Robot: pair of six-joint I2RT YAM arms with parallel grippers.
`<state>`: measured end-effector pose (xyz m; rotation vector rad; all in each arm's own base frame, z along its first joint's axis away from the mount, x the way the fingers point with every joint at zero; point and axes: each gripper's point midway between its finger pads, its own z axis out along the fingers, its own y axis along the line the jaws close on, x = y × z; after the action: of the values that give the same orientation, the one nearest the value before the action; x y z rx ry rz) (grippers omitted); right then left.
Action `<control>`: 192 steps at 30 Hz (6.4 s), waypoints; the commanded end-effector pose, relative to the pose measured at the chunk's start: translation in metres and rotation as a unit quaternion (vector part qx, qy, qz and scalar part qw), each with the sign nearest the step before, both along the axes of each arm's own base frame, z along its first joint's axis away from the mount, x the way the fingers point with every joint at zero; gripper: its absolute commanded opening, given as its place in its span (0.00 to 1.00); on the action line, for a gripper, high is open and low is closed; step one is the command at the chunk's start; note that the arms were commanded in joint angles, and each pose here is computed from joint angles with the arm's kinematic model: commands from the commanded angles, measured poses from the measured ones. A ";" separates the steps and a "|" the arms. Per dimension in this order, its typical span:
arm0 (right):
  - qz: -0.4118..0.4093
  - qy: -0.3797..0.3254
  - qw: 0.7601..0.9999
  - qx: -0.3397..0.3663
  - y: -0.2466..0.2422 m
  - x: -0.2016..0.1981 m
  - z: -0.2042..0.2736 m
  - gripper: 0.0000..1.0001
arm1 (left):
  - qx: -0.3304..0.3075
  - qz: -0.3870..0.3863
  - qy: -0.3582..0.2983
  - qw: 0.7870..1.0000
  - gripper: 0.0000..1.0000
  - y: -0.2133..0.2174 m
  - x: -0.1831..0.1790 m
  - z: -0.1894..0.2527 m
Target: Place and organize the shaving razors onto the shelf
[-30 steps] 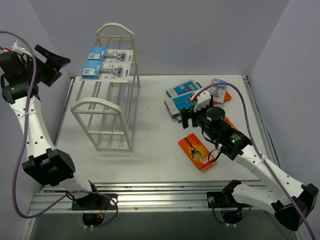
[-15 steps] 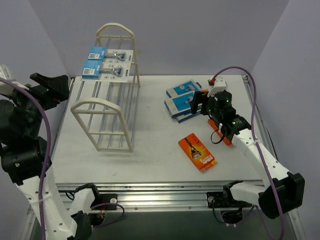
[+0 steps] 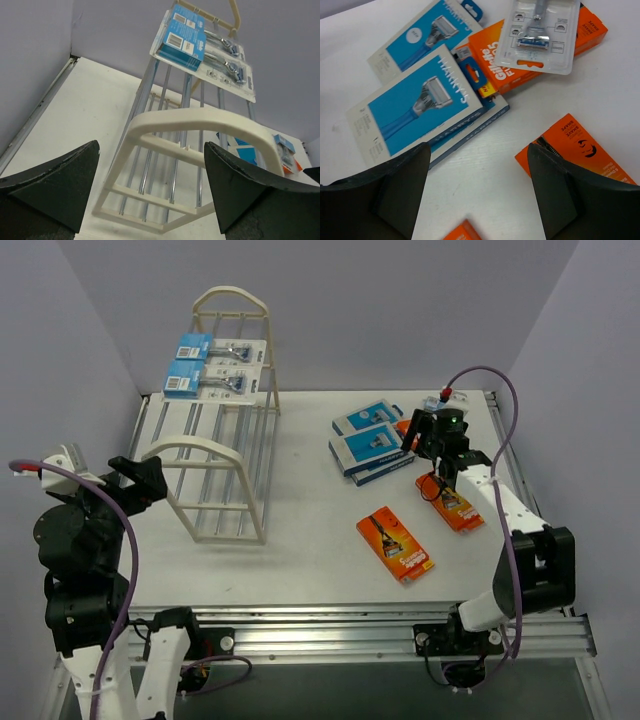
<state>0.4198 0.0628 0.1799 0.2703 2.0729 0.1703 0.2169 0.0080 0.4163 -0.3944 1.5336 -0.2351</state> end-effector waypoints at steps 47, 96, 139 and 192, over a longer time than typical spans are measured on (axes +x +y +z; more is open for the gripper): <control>-0.080 0.090 0.993 0.003 -0.067 0.144 -0.101 0.00 | 0.046 0.074 -0.022 0.996 0.94 0.023 -0.042 -0.025; -0.090 0.084 0.992 0.038 -0.041 0.002 -0.083 0.41 | -0.002 -0.135 -0.007 0.991 0.94 -0.054 -0.046 0.035; 0.026 0.022 0.996 0.082 -0.001 -0.026 0.007 0.00 | -0.029 -0.175 -0.055 0.983 0.94 -0.068 -0.056 0.075; 0.541 -0.248 0.801 0.055 0.274 -0.202 0.261 0.00 | -0.098 -0.478 0.085 0.869 0.92 -0.212 0.033 0.097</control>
<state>0.2152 0.3372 0.4071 -0.8839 1.5588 0.9762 0.2508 -0.1954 0.5158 0.2080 1.7764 -1.1496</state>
